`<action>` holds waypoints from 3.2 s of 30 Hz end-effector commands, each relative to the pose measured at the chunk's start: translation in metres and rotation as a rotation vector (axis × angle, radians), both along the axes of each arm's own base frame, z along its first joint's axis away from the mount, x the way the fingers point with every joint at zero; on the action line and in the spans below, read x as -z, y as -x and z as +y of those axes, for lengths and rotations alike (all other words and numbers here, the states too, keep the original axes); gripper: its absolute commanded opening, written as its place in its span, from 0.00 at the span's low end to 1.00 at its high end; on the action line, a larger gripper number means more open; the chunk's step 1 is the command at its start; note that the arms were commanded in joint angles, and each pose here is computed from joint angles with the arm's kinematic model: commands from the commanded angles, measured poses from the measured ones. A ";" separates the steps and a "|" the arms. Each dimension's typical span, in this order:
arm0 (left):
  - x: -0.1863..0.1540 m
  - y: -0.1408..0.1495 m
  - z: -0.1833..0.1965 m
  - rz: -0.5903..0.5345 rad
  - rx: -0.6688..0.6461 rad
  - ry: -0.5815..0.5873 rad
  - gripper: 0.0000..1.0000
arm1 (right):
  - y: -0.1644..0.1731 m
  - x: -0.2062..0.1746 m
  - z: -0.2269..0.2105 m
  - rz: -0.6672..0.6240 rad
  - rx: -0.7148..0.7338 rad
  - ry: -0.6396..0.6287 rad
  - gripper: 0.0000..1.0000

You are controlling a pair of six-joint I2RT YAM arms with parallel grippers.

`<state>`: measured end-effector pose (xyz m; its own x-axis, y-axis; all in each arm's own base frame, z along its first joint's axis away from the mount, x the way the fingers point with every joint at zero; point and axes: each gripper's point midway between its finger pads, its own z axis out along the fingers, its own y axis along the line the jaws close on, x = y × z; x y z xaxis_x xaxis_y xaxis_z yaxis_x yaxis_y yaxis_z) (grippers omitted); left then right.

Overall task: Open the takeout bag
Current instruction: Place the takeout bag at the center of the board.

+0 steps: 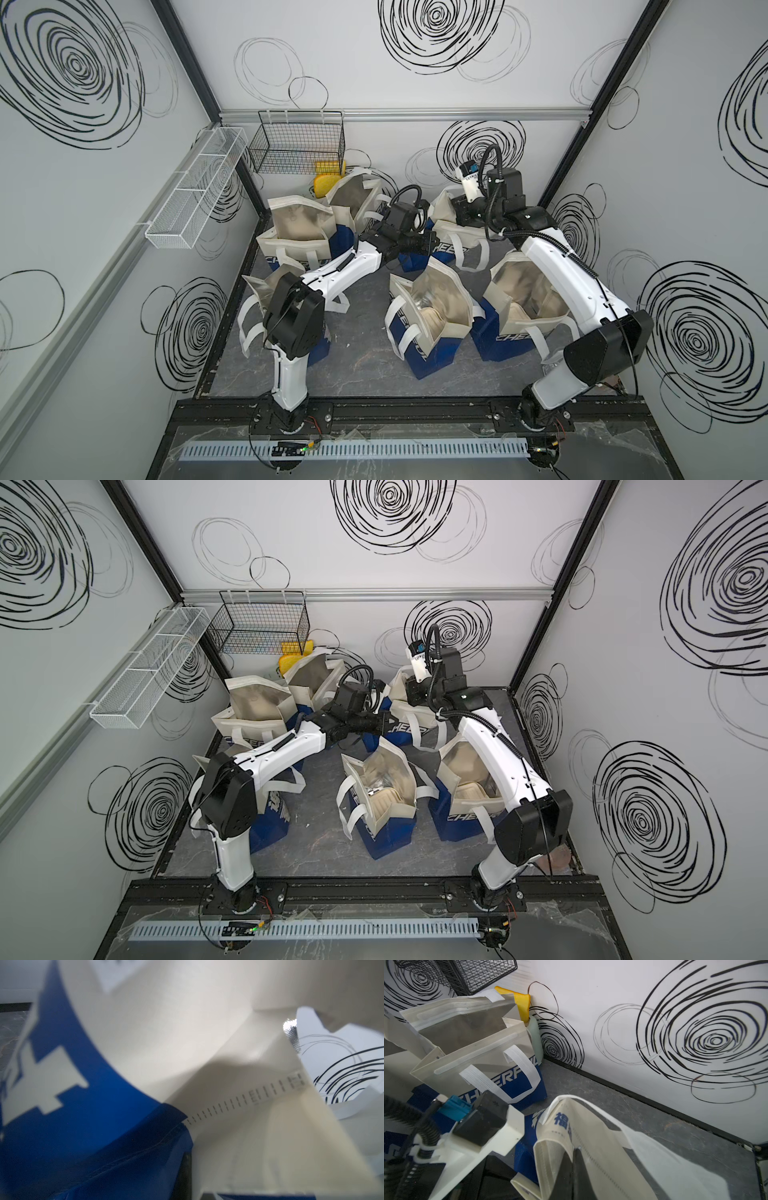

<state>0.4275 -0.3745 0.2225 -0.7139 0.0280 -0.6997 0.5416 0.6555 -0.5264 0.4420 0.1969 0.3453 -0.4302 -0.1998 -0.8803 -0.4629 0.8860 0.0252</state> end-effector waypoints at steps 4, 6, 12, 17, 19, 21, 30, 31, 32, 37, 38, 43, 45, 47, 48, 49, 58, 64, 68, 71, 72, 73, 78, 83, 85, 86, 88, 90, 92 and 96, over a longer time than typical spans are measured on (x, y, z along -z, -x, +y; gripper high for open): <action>-0.044 -0.003 0.002 -0.071 -0.015 0.143 0.00 | 0.011 0.045 -0.014 0.179 0.074 0.104 0.00; -0.044 -0.002 0.005 -0.061 -0.018 0.153 0.00 | 0.009 0.049 -0.017 0.194 0.090 0.126 0.00; -0.047 0.002 0.015 -0.035 -0.035 0.195 0.06 | 0.002 0.065 -0.027 0.257 0.164 0.175 0.00; -0.051 0.002 0.023 -0.038 -0.055 0.197 0.35 | -0.007 0.051 -0.016 0.237 0.154 0.122 0.00; -0.051 0.001 0.025 -0.041 -0.063 0.196 0.43 | -0.012 0.046 -0.009 0.228 0.144 0.098 0.00; -0.051 0.001 0.026 -0.043 -0.067 0.192 0.48 | -0.015 0.044 0.000 0.222 0.119 0.082 0.00; -0.065 0.002 0.043 -0.115 -0.106 0.148 0.60 | -0.009 0.057 0.008 0.245 0.100 0.095 0.00; -0.067 0.001 0.046 -0.124 -0.113 0.146 0.61 | -0.009 0.057 0.007 0.246 0.102 0.097 0.00; -0.069 0.001 0.049 -0.134 -0.119 0.142 0.62 | -0.009 0.058 0.006 0.247 0.105 0.101 0.00; -0.079 0.000 0.062 -0.170 -0.137 0.115 0.63 | -0.008 0.056 0.004 0.236 0.109 0.106 0.18; -0.081 0.000 0.065 -0.177 -0.143 0.113 0.63 | -0.008 0.055 0.004 0.234 0.107 0.103 0.21; -0.090 0.002 0.070 -0.204 -0.153 0.102 0.63 | -0.006 0.050 0.006 0.229 0.096 0.088 0.39; -0.094 0.002 0.071 -0.213 -0.154 0.104 0.63 | -0.004 0.047 0.006 0.223 0.094 0.082 0.44; -0.096 0.002 0.071 -0.218 -0.156 0.106 0.63 | -0.002 0.042 0.004 0.213 0.099 0.079 0.47; -0.098 0.002 0.071 -0.223 -0.155 0.110 0.63 | -0.001 0.039 0.004 0.207 0.099 0.077 0.49; -0.100 0.003 0.071 -0.227 -0.155 0.112 0.63 | 0.000 0.035 0.002 0.199 0.102 0.073 0.50; -0.127 0.013 0.080 -0.341 -0.138 0.091 0.64 | 0.012 -0.016 -0.008 0.072 0.137 -0.005 0.58; -0.144 0.022 0.089 -0.390 -0.140 0.097 0.64 | 0.023 -0.046 -0.012 -0.011 0.137 -0.075 0.62; -0.148 0.025 0.096 -0.391 -0.147 0.093 0.64 | 0.028 -0.055 -0.017 -0.055 0.143 -0.100 0.62; -0.154 0.028 0.103 -0.401 -0.149 0.088 0.65 | 0.033 -0.067 -0.026 -0.135 0.148 -0.113 0.62; -0.156 0.028 0.107 -0.405 -0.152 0.081 0.65 | 0.037 -0.076 -0.030 -0.182 0.153 -0.117 0.63; -0.157 0.029 0.110 -0.409 -0.157 0.077 0.66 | 0.040 -0.084 -0.034 -0.226 0.161 -0.121 0.63; -0.182 0.039 0.143 -0.485 -0.210 0.064 0.73 | 0.062 -0.129 -0.079 -0.460 0.278 -0.156 0.75; -0.219 0.062 0.201 -0.607 -0.335 0.079 0.76 | 0.084 -0.161 -0.152 -0.599 0.515 -0.181 0.81; -0.230 0.072 0.228 -0.651 -0.410 0.067 0.77 | 0.092 -0.163 -0.185 -0.623 0.638 -0.186 0.81; -0.233 0.077 0.243 -0.669 -0.461 0.053 0.78 | 0.095 -0.163 -0.202 -0.630 0.693 -0.184 0.81; -0.238 0.090 0.274 -0.706 -0.556 0.029 0.81 | 0.097 -0.155 -0.229 -0.628 0.776 -0.175 0.81; -0.238 0.102 0.307 -0.732 -0.668 0.001 0.84 | 0.096 -0.142 -0.246 -0.614 0.846 -0.145 0.81; -0.235 0.112 0.339 -0.740 -0.777 -0.031 0.87 | 0.094 -0.129 -0.254 -0.605 0.875 -0.117 0.81; -0.217 0.132 0.408 -0.708 -1.070 -0.157 0.92 | 0.096 -0.101 -0.285 -0.556 1.016 -0.074 0.81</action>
